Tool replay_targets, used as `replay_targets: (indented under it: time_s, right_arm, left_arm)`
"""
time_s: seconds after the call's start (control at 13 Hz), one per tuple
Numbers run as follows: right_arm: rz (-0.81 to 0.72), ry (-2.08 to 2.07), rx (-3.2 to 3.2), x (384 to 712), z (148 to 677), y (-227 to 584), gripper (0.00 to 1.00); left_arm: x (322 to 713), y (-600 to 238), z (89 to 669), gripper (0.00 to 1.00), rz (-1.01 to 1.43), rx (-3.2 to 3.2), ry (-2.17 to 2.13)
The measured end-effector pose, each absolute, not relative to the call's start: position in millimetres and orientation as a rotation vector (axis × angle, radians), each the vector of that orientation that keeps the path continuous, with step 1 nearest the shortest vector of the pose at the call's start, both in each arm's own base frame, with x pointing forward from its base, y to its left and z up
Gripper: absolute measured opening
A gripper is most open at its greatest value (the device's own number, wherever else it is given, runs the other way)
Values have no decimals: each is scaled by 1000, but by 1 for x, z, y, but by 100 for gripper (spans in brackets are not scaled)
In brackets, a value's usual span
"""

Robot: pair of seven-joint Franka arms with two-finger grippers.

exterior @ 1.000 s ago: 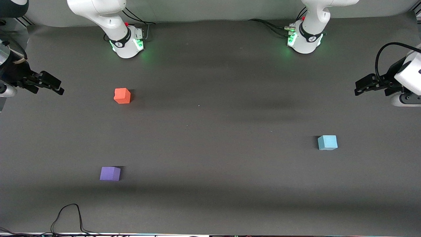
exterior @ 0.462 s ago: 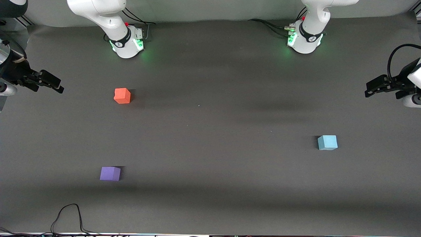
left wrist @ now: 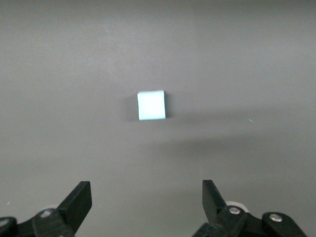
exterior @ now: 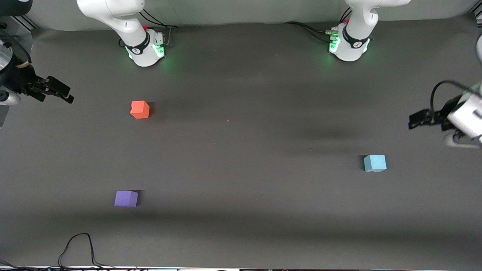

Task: Place blue block between orange and purple blocks
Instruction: 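Reach the left gripper down to the light-blue cube and grasp it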

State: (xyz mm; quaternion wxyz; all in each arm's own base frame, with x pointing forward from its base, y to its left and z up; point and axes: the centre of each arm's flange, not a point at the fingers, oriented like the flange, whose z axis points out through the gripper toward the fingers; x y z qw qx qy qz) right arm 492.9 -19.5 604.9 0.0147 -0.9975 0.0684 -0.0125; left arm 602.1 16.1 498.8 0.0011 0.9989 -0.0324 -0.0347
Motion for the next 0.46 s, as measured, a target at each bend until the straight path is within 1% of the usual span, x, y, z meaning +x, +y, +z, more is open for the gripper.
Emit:
replay_targets:
  time_s: [0.15,0.31,0.46]
  right_arm:
    - [-34,219,-3103,490,602,-22,100]
    - [-22,220,-3103,489,597,-22,100]
    - [-19,221,-3102,489,596,-23,100]
  left_arm:
    - [613,23,432,100,-102,3141,-87]
    - [617,24,364,100,-80,3148,-84]
    - [619,24,314,100,-64,3153,-87]
